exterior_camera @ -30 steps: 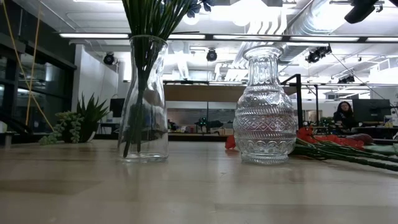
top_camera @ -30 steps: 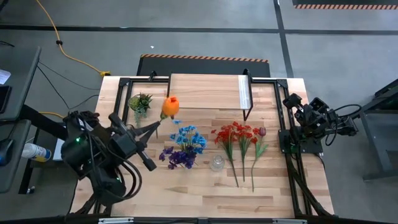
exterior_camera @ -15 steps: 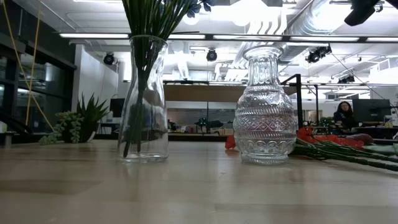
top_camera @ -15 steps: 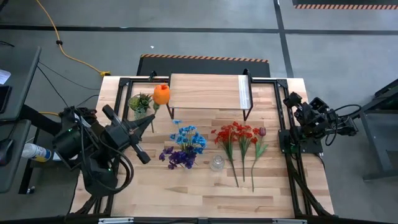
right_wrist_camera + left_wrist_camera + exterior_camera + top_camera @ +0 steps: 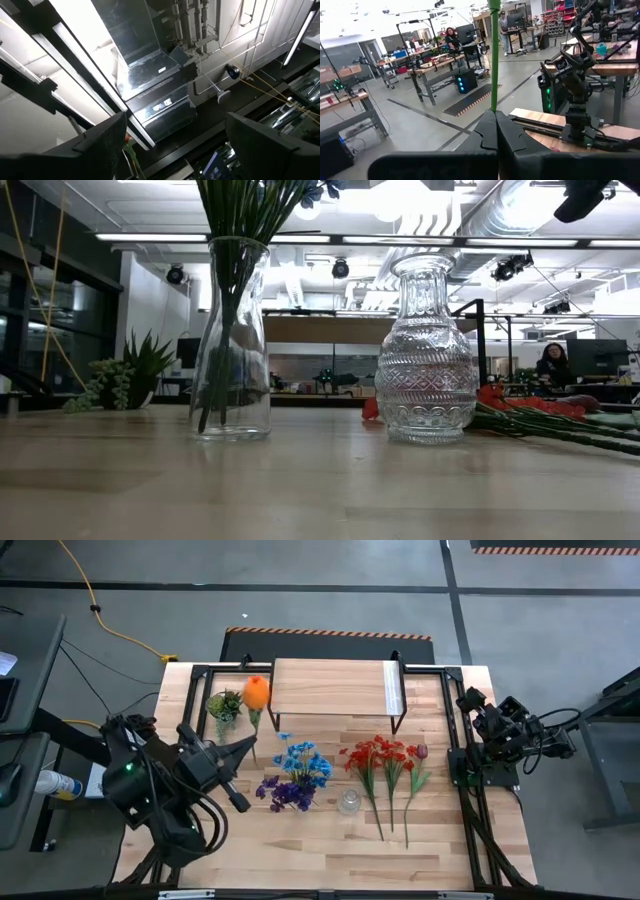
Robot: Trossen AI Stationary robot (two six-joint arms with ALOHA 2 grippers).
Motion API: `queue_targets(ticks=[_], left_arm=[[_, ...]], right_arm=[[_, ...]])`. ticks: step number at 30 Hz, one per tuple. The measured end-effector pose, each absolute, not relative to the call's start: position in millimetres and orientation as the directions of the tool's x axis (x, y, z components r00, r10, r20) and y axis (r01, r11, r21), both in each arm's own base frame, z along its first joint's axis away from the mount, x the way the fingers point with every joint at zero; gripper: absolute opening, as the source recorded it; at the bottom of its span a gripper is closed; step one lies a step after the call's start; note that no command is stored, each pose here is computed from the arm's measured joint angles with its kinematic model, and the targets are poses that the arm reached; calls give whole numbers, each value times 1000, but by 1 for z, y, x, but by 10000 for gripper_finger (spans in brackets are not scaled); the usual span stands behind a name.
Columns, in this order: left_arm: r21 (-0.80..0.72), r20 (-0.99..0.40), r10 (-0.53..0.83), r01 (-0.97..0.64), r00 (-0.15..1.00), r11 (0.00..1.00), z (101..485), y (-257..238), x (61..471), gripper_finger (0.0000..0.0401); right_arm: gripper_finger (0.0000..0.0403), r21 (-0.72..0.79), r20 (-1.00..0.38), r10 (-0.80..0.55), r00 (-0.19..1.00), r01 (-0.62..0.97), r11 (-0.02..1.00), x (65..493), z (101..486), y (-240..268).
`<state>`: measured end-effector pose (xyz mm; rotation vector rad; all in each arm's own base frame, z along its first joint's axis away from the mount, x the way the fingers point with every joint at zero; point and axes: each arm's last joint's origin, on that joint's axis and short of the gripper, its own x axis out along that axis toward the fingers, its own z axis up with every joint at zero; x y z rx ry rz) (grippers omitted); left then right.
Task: Pick and place flowers into a vace then onto a shelf
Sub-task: Put the orange flower into the left transparent flower vase
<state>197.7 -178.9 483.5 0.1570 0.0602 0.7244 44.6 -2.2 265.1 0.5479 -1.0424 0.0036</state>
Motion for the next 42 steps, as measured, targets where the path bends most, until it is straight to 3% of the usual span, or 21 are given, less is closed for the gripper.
queue_targets(ticks=[22, 42], left_arm=[[21, -1, 665, -664, 747, 747, 425, -196, 213, 20], [-80, 3, 679, -676, 734, 732, 432, -218, 240, 20]], right_arm=[[328, 429, 817, -251, 519, -258, 866, 45, 265, -2], [328, 442, 796, -272, 541, -212, 871, 47, 263, -2]])
